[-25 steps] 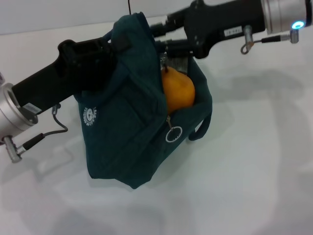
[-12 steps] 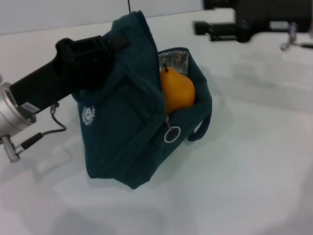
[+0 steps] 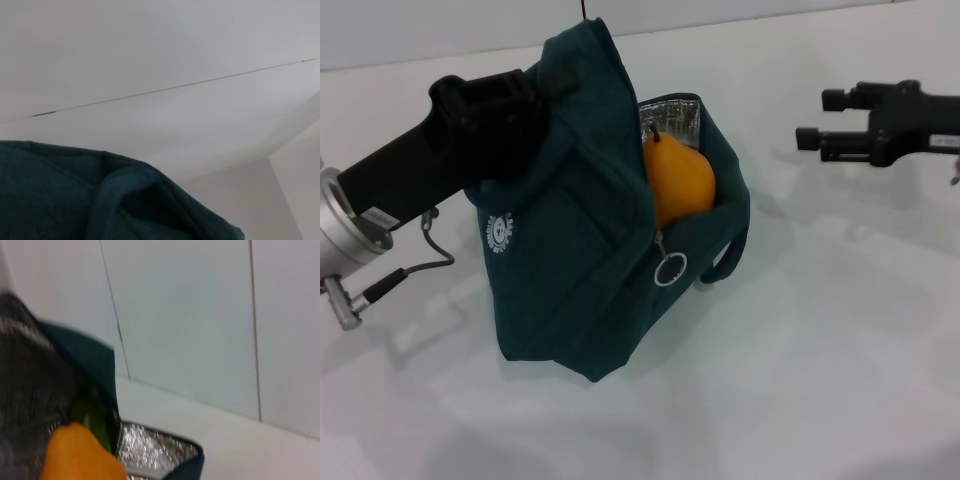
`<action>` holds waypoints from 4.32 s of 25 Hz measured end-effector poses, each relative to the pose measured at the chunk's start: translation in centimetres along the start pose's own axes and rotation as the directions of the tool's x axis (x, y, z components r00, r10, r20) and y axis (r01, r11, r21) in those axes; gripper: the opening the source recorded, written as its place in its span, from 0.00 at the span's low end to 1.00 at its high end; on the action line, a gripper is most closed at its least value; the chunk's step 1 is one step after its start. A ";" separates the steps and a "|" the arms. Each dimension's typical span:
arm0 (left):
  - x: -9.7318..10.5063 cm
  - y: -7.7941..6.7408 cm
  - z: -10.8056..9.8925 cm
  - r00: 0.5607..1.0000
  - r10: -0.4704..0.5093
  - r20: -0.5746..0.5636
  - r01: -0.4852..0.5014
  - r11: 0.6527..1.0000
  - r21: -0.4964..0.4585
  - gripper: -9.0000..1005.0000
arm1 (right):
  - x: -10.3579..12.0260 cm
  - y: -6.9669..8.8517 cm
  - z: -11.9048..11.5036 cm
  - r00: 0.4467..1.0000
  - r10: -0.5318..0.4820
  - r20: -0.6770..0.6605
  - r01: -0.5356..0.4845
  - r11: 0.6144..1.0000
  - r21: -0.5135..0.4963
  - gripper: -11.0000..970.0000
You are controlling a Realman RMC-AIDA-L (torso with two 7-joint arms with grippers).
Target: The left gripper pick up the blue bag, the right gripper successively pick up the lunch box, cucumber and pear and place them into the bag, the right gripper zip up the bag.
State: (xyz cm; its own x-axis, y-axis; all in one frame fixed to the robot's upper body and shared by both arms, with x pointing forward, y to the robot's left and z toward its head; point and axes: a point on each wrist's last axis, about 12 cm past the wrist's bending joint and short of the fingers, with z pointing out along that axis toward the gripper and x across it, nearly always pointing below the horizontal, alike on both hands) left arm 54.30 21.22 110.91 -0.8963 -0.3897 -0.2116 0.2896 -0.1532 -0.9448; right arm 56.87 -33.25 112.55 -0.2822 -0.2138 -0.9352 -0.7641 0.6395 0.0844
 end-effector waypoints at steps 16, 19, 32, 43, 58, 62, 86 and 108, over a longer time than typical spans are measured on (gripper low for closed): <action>0.0 0.0 -0.1 1.000 -0.003 0.012 0.003 1.000 0.004 0.06 | 0.2 0.8 7.8 0.991 -0.082 -0.104 0.080 0.996 -0.024 0.71; 0.1 0.0 0.0 1.000 -0.005 0.008 0.005 1.000 0.005 0.06 | 0.1 0.9 9.2 0.987 -0.099 -0.129 0.100 0.995 -0.003 0.70; 0.5 0.2 -0.2 1.000 -0.020 0.002 0.020 1.000 0.005 0.06 | -0.5 2.5 12.3 0.989 -0.121 -0.082 0.121 0.993 -0.002 0.42; 1.0 0.4 -0.8 0.999 -0.040 -0.007 0.040 0.999 0.007 0.06 | -1.6 2.2 11.5 0.988 -0.156 0.014 0.156 0.987 0.029 0.04; 3.5 2.2 -2.2 0.991 -0.105 -0.078 0.097 0.990 -0.101 0.06 | -4.8 4.0 7.7 0.936 -0.229 0.266 0.256 0.964 -0.069 0.01; 3.9 2.5 -2.4 0.988 -0.118 -0.099 0.106 0.987 -0.123 0.06 | -4.6 4.6 6.2 0.924 -0.223 0.311 0.264 0.959 -0.098 0.01; 3.3 3.0 -3.4 0.993 -0.079 -0.087 0.060 0.977 -0.207 0.06 | -1.7 2.1 2.5 0.939 -0.181 0.293 0.158 0.982 0.099 0.02; 3.5 3.2 -3.5 0.993 -0.082 -0.081 0.063 0.975 -0.215 0.06 | -1.3 2.8 10.5 0.971 -0.191 0.142 0.188 0.982 0.034 0.59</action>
State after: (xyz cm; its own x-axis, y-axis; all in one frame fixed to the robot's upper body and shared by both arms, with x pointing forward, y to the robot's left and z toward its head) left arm 50.94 22.54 106.29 -0.9412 -0.3013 -0.1526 0.1535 0.0209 -0.9879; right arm 61.22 -23.43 110.44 -0.0460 -0.2250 -0.9733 -0.7831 0.6130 -0.1047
